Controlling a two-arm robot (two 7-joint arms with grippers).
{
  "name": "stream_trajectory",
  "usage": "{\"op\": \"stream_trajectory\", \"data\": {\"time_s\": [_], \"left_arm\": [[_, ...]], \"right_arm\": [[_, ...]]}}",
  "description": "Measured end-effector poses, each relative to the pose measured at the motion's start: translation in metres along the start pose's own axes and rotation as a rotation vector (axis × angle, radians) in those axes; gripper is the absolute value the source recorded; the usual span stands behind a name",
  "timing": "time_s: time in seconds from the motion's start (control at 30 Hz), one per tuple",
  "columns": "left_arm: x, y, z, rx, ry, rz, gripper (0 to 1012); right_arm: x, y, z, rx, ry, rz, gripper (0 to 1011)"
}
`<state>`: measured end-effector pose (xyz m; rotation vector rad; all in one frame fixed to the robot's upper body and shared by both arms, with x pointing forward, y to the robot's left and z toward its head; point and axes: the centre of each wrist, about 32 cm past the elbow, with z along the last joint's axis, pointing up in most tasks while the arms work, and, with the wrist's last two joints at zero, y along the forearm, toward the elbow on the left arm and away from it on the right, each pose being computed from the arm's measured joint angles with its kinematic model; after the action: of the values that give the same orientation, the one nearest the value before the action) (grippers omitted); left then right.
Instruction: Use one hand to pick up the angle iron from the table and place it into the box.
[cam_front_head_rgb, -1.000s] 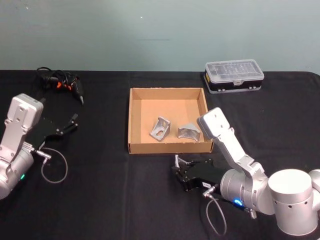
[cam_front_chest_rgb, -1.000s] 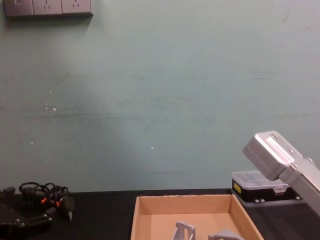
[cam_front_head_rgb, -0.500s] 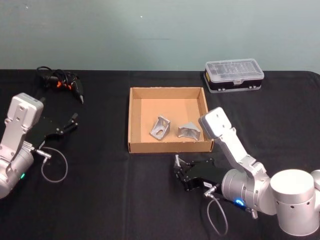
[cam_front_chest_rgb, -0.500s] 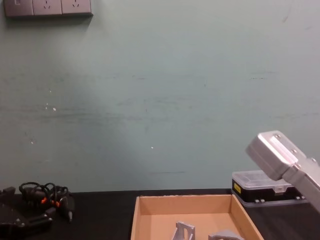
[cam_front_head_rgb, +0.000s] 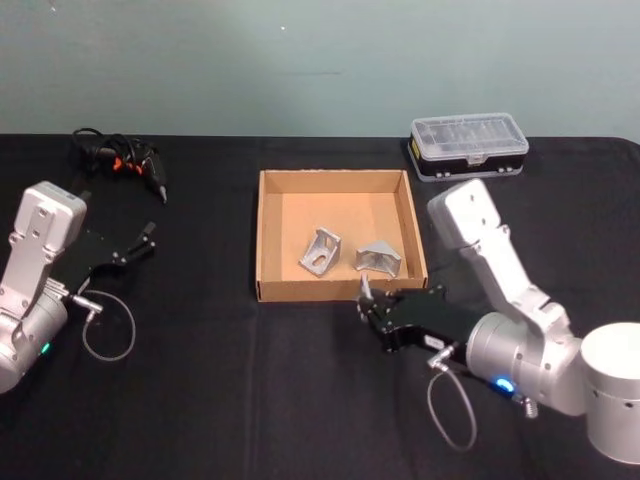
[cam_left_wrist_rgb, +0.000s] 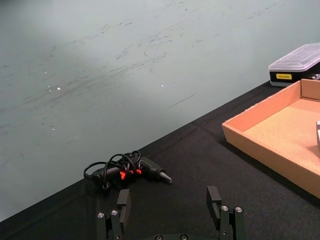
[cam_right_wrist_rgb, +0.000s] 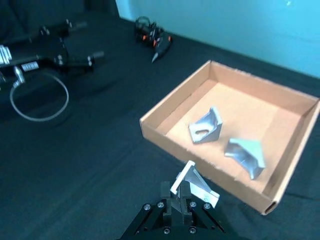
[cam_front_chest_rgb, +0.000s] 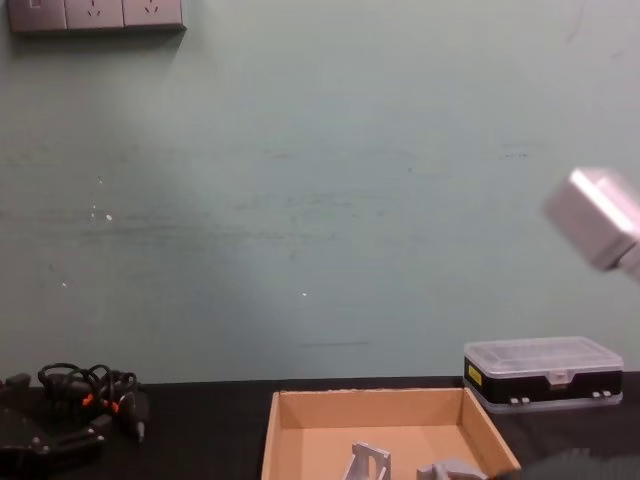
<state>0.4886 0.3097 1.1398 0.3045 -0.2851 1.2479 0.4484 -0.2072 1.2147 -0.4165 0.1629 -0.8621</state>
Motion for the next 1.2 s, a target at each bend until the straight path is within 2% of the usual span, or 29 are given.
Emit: {"op": "stream_trajectory", "data": {"time_s": [0.17, 0.3, 0.4, 0.5, 0.53, 0.6, 0.73, 0.8, 0.93, 1.03, 1.2], "left_arm": [[0.0000, 0.0000, 0.0000, 0.000, 0.000, 0.000, 1000], [0.0000, 0.0000, 0.0000, 0.000, 0.000, 0.000, 1000], [0.0000, 0.0000, 0.0000, 0.000, 0.000, 0.000, 1000], [0.0000, 0.0000, 0.0000, 0.000, 0.000, 0.000, 1000], [0.0000, 0.0000, 0.0000, 0.000, 0.000, 0.000, 1000], [0.0000, 0.0000, 0.0000, 0.000, 0.000, 0.000, 1000], [0.0000, 0.0000, 0.0000, 0.000, 0.000, 0.000, 1000], [0.0000, 0.0000, 0.0000, 0.000, 0.000, 0.000, 1000], [0.0000, 0.0000, 0.0000, 0.000, 0.000, 0.000, 1000], [0.0000, 0.0000, 0.0000, 0.000, 0.000, 0.000, 1000], [0.0000, 0.0000, 0.0000, 0.000, 0.000, 0.000, 1000]], "right_arm": [[0.004, -0.012, 0.009, 0.053, -0.007, -0.018, 118], [0.013, -0.020, 0.019, 0.107, -0.027, -0.051, 118], [0.018, -0.022, 0.025, 0.131, -0.037, -0.066, 118], [0.029, -0.019, 0.034, 0.160, -0.054, -0.091, 118], [0.029, -0.019, 0.034, 0.160, -0.054, -0.091, 118], [0.037, -0.012, 0.038, 0.173, -0.060, -0.102, 118], [0.045, -0.002, 0.042, 0.181, -0.064, -0.108, 118], [0.052, 0.011, 0.043, 0.181, -0.061, -0.112, 118], [0.059, 0.024, 0.044, 0.178, -0.054, -0.114, 118], [0.066, 0.042, 0.046, 0.165, -0.048, -0.112, 118], [0.073, 0.061, 0.048, 0.141, -0.041, -0.111, 118]]}}
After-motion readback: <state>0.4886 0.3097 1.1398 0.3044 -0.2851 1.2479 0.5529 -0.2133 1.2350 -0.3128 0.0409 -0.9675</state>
